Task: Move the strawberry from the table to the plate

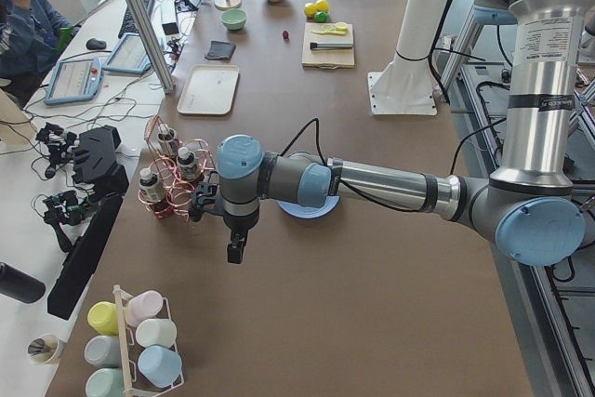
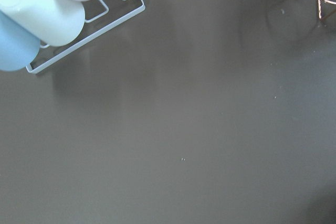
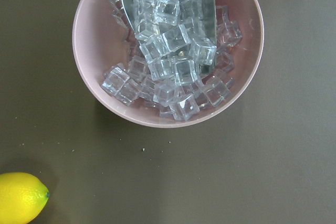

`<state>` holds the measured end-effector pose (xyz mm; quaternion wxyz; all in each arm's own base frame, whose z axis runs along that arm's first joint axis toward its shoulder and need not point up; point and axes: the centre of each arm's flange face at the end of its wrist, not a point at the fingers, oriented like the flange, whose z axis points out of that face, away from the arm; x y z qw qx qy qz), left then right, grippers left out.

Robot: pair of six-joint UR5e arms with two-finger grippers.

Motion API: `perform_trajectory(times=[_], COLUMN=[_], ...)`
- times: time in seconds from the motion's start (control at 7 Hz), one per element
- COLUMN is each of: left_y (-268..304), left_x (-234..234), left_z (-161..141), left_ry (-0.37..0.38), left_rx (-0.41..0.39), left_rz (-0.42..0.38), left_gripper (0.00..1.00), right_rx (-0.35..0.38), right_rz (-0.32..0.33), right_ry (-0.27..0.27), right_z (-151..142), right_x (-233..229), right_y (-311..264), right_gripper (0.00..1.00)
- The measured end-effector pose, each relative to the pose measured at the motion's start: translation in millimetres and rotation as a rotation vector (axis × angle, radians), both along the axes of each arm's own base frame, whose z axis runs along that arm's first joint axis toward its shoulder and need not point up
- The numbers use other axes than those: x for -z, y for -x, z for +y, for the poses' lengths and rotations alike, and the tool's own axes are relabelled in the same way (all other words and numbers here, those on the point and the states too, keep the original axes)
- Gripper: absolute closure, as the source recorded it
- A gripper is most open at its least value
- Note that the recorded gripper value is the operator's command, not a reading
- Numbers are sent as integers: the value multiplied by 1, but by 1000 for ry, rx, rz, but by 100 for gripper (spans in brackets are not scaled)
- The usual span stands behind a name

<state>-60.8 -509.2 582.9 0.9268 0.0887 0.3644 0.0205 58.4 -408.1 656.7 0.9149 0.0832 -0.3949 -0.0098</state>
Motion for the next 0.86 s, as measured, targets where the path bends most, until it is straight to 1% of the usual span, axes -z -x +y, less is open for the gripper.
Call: perform_trajectory(times=[0.14,0.29,0.43,0.57,0.71,0.86], left_y=[-5,-12,-30,-61,-90,-113], left_x=[6,13,21,30,30,21], left_z=[-2,-2,-3,-6,-1,12], left_ry=[-57,-142,-217,-255,-249,-219], left_rx=[-16,-35,-65,-101,-118,-123], left_rz=[59,98,120,141,164,183], left_gripper=[1,3,3,1,1,1], right_rx=[1,2,4,6,9,11], right_rz=[0,0,-1,-1,-1,-1], right_ry=[1,2,5,6,7,7], right_z=[0,0,0,0,0,-1], right_x=[0,-1,-1,-2,-2,-2], right_y=[0,1,2,3,4,5], right_gripper=[0,0,0,0,0,0])
